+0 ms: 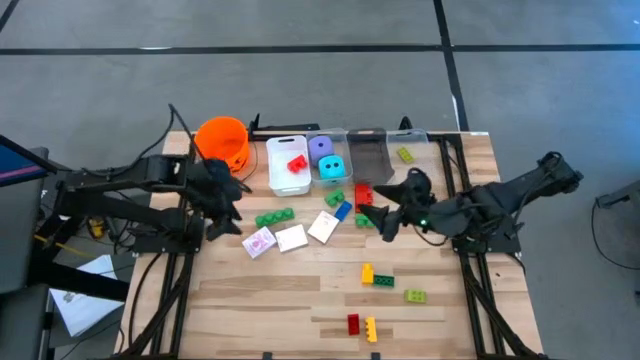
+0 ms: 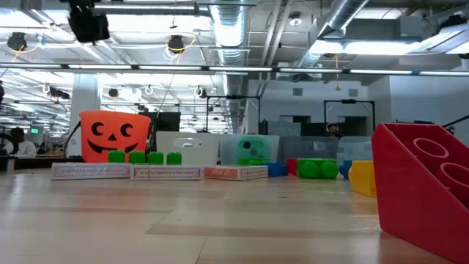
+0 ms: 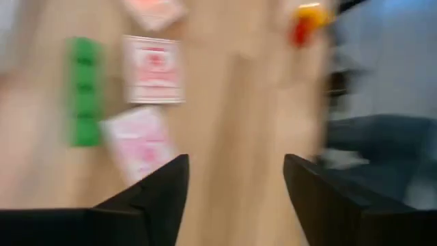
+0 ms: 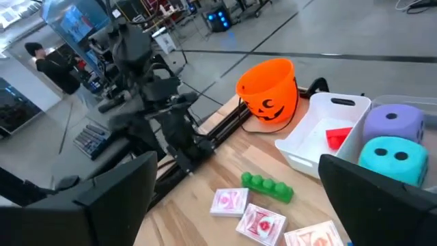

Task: Pick & Place Toys
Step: Put the pink deck of cards into the black bin

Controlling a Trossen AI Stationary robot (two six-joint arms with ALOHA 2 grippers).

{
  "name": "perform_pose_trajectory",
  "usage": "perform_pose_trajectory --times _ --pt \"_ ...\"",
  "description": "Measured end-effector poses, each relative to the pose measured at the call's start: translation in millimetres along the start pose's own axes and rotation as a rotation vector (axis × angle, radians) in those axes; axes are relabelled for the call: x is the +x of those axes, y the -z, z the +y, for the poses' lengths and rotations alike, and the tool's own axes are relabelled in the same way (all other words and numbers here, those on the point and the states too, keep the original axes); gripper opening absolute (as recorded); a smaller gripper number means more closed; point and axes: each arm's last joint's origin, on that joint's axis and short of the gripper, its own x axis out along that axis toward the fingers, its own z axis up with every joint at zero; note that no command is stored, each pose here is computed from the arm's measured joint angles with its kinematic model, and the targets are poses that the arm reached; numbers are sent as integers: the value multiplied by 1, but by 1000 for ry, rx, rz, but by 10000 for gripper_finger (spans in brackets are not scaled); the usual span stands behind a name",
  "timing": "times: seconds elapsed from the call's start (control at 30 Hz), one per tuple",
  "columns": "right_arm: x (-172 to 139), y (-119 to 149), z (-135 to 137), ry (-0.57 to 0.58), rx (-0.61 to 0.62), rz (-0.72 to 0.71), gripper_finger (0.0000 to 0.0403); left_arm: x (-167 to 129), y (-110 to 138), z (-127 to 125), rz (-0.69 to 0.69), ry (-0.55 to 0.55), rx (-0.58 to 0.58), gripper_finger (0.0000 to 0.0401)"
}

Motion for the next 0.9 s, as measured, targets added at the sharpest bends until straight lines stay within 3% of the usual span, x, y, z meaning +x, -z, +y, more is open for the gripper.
perform_pose_trajectory --times 0.1,0.3,0.53,0.67,0.9 --pt "8 3 2 6 4 0 397 12 2 4 41 -141 62 263" --pt "16 3 1 2 9 14 397 55 27 22 185 -198 46 285" --pt "13 -3 -2 -2 -41 3 397 98 69 37 349 -117 -199 287" --pt "9 -7 -3 -41 -90 24 397 114 77 35 311 -86 -293 287" --pt "2 -11 -2 -132 -112 77 397 127 68 23 136 21 -458 287"
